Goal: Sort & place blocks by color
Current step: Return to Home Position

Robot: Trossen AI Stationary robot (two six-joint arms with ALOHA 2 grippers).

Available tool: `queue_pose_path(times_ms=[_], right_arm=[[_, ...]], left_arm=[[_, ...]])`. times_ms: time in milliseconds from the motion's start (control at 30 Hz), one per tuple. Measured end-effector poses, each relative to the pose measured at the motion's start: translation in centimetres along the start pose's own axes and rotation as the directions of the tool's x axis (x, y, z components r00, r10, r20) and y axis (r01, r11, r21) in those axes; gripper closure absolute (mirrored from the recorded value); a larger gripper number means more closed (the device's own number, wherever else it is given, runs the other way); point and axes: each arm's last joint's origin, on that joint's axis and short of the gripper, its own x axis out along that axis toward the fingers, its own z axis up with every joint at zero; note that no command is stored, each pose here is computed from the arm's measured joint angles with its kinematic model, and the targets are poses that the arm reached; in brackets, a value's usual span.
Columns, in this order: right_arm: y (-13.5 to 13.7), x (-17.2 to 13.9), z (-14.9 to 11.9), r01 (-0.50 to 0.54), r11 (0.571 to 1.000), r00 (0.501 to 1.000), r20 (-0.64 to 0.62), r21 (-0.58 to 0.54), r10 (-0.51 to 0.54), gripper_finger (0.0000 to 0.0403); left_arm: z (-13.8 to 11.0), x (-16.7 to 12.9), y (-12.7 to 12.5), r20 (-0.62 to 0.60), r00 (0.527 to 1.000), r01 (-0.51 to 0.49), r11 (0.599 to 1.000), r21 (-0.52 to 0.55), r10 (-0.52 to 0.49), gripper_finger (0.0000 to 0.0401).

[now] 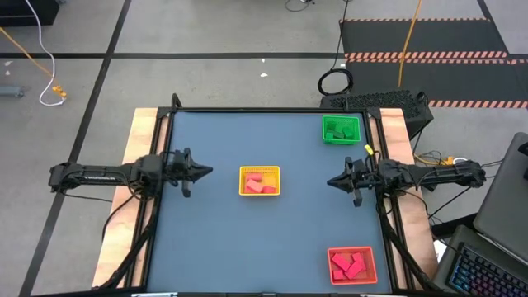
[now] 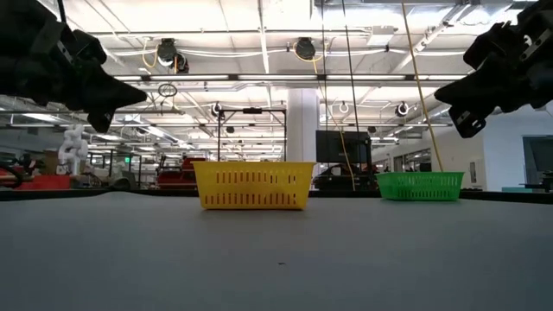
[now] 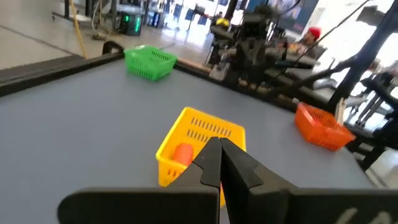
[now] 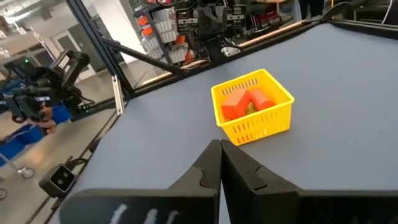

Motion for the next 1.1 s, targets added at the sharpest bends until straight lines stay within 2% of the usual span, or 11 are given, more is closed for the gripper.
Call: queue_pose_path(times_ms=[133,300,400,633,867,1100], right_arm=[[0.3,0.0,0.8,-0.031,0.999,0.996,0.087,-0.013,0.032,0.0403],[0.5,-0.1,1.3,-0.037,0.993,0.989,0.136,-0.113,0.052,0.0403],[0.5,-0.1,1.3,-0.026,0.982,0.989,0.136,-0.186,0.052,0.0403],[0.6,-0.1,1.4,-0.023,0.976,0.988,0.143,-0.217,0.055,0.0403],[0.6,-0.1,1.5,-0.013,0.957,0.986,0.157,-0.289,0.061,0.0403],[0.6,-0.1,1.5,-0.012,0.955,0.986,0.155,-0.295,0.061,0.0403]], left_arm=[[0.9,-0.1,-0.3,0.094,0.995,0.028,0.999,0.028,-0.031,0.04],[1.6,-0.2,-0.5,0.166,0.985,0.014,0.972,0.233,-0.053,0.04],[1.7,-0.2,-0.6,0.179,0.982,0.003,0.955,0.296,-0.058,0.0399],[1.7,-0.2,-0.5,0.177,0.982,0.001,0.952,0.305,-0.058,0.0382],[1.7,-0.2,-0.5,0.176,0.983,-0.021,0.909,0.417,-0.057,0.0387],[1.7,-0.2,-0.5,0.176,0.983,-0.02,0.913,0.408,-0.057,0.0381]])
